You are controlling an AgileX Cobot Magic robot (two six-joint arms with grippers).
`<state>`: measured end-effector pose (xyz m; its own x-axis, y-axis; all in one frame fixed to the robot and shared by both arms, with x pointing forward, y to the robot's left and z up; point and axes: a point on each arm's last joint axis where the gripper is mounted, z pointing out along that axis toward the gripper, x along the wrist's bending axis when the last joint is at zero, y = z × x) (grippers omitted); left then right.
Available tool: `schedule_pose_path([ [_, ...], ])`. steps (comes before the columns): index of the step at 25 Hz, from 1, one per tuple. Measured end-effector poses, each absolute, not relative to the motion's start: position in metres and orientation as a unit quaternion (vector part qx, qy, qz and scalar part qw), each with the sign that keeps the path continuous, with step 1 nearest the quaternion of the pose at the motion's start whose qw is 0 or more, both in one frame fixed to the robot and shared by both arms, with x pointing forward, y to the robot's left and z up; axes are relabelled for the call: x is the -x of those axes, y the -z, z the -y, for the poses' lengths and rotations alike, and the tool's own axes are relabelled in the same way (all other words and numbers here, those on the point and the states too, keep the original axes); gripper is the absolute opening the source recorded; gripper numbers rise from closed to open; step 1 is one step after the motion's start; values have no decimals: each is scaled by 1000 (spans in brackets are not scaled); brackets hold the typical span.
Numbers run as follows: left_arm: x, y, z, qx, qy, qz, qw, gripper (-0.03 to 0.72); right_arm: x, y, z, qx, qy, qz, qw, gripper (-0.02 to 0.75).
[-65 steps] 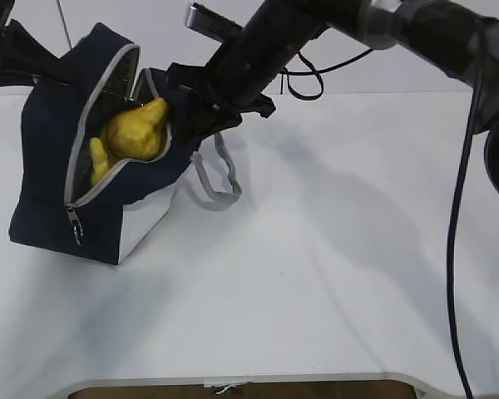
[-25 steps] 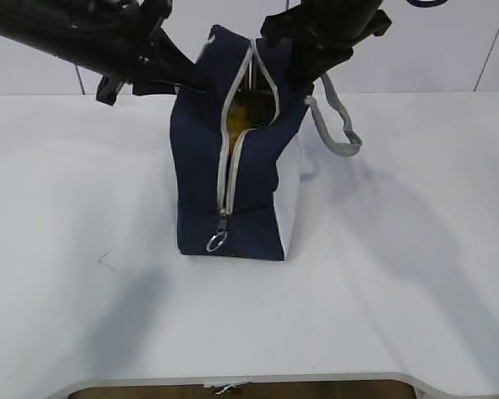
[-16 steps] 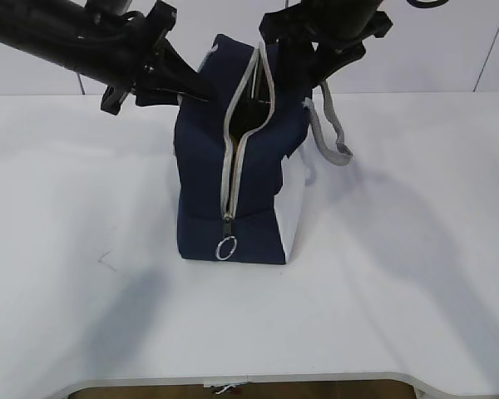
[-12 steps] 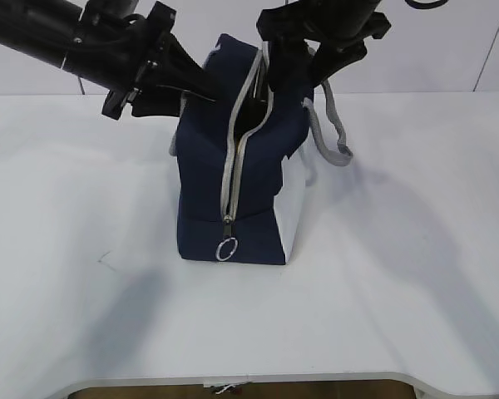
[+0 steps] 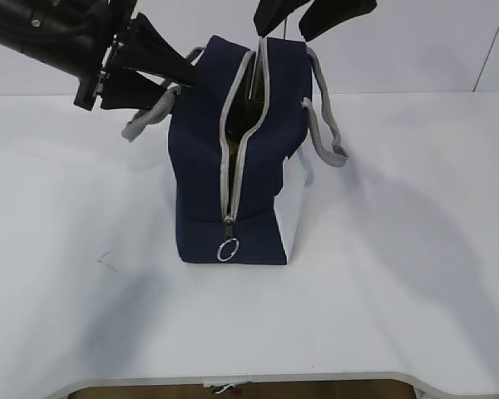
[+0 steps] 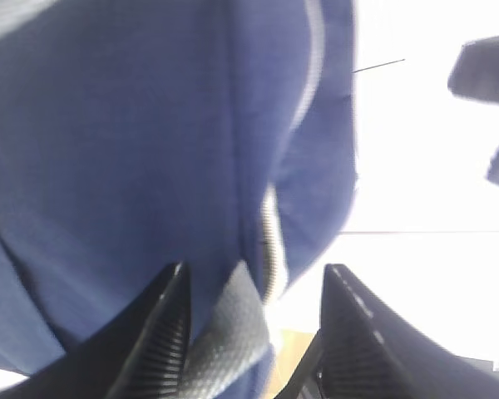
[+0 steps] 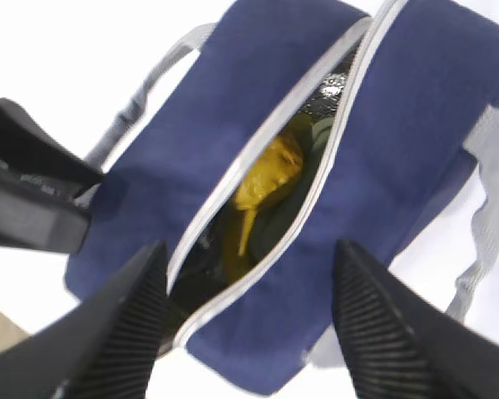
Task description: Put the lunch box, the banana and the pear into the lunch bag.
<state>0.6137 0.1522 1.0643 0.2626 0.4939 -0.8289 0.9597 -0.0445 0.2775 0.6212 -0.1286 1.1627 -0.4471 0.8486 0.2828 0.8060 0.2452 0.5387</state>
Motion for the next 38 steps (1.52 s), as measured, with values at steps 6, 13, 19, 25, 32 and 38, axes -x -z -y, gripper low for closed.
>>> schedule_pose_path([
  [6, -609, -1079, -152, -662, 275, -535, 447, 383, -592, -1172, 138, -527, -316, -789, 22, 498],
  [13, -603, -1097, -151, -645, 283, -523, 479, 341, -548, -1164, 154, -533, -287, -796, 3, 498],
  [19, -604, -1106, -148, -643, 269, -497, 517, 333, -523, -1160, 163, -528, -276, -803, -2, 498],
  [25, -608, -1112, -146, -631, 244, -482, 556, 330, -518, -1160, 165, -518, -275, -810, 2, 498],
  [32, -579, -1138, -150, -688, 225, -431, 538, 330, -519, -1159, 167, -508, -269, -818, 16, 497],
  [38, -551, -1152, -168, -742, 150, -479, 443, 330, -520, -1148, 167, -503, -255, -826, 6, 498],
])
